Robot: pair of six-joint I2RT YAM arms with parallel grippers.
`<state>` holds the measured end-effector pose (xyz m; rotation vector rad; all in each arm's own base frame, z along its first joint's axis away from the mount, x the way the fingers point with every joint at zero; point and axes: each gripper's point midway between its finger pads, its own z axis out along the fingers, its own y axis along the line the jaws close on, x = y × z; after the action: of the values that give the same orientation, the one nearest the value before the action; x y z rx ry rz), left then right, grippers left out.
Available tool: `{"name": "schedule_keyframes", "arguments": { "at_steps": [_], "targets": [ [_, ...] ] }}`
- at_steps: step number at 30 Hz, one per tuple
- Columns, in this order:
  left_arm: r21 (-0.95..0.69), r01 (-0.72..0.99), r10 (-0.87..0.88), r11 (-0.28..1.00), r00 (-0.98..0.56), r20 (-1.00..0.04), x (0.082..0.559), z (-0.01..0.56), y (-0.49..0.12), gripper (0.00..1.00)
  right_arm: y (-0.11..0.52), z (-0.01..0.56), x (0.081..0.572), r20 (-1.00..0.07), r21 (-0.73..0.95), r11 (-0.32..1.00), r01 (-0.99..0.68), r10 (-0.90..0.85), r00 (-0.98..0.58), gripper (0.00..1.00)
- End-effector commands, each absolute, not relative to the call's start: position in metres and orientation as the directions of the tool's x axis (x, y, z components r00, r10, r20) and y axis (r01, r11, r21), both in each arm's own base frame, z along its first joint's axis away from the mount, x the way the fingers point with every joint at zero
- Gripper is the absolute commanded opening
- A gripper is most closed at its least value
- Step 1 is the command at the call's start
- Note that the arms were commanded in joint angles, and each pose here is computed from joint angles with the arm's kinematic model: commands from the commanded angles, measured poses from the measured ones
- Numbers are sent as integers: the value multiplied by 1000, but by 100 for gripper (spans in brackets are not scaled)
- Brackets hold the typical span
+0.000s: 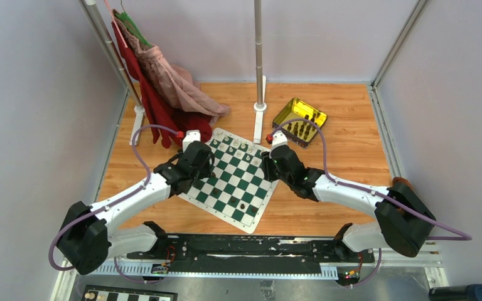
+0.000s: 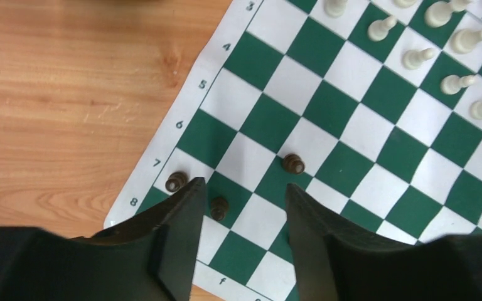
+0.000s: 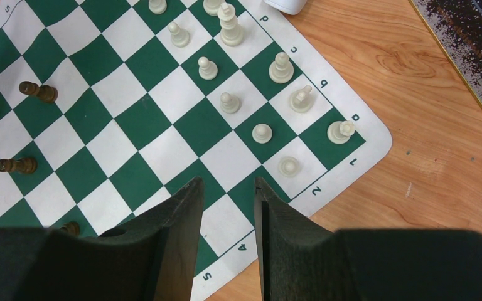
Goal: Set up the chess pieces on the board
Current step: Pick up the chess piece from the chessboard.
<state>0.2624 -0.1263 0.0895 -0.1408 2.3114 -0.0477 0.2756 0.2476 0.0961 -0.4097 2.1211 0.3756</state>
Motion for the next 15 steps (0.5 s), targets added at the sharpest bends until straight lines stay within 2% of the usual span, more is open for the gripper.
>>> {"name": "schedule_keyframes", "arguments": {
  "at_steps": [1,5,9,11,15],
  "targets": [
    [-43,-13,-41,999,-663,-748,272,100,-138,59,242,102,280,-848,118,910,-398,-116,-517,40],
    [-36,33,-4,999,-665,-747,276,96,-150,68,238,102,281,-850,107,914,-391,-120,-513,40],
    [-36,64,16,997,-669,-743,279,87,-158,70,235,102,282,-852,102,920,-379,-116,-511,40],
    [-28,72,28,997,-677,-736,280,81,-160,68,233,103,283,-853,102,922,-374,-112,-509,40],
    [-20,77,39,997,-687,-725,283,71,-164,57,230,104,283,-855,104,924,-367,-106,-508,40]
  ]
}}
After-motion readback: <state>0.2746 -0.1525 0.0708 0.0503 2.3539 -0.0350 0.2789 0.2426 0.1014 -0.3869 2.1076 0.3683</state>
